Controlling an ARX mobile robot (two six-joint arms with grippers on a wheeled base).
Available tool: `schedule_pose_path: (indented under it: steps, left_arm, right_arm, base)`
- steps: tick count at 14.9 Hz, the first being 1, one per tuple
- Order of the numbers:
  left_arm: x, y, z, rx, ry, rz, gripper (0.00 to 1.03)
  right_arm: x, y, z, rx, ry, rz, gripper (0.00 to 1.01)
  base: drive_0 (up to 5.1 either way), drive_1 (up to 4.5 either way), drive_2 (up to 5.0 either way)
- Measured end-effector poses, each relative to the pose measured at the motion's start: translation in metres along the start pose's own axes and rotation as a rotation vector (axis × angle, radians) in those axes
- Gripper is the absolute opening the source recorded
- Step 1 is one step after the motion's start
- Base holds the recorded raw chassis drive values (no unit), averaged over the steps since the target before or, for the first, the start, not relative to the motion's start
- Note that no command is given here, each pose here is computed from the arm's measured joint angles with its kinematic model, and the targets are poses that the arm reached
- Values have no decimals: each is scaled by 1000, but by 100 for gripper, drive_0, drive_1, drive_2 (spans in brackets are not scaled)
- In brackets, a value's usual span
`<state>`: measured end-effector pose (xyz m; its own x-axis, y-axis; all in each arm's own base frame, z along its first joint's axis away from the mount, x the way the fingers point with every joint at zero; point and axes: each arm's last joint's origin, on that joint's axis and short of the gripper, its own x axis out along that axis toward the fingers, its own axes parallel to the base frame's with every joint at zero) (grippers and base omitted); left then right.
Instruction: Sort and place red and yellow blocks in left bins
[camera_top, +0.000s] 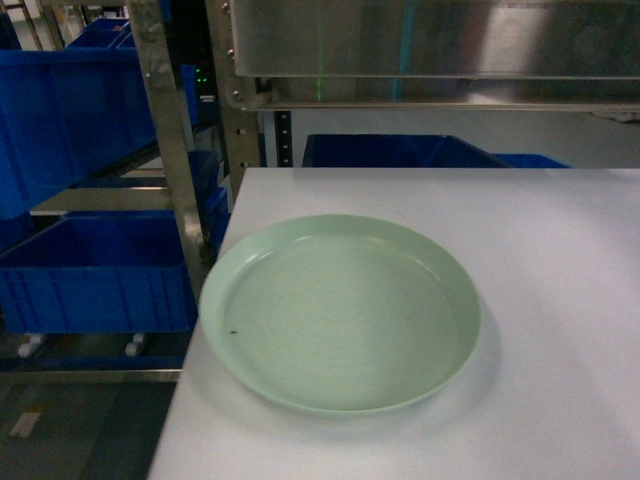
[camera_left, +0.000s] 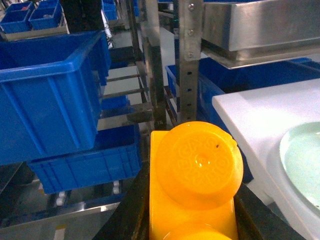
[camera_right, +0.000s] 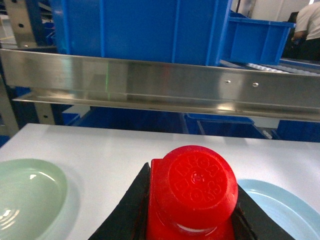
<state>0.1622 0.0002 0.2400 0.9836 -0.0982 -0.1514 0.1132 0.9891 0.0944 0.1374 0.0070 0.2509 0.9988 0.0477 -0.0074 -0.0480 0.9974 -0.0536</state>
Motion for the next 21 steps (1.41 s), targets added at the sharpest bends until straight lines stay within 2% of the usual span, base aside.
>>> schedule_pose_path:
  steps: [21]
  left_arm:
    - [0, 0, 0, 1, -3, 1, 27]
  right_arm:
    - [1, 0, -2, 0, 7, 5, 27]
  base:
    - [-484, 173, 318]
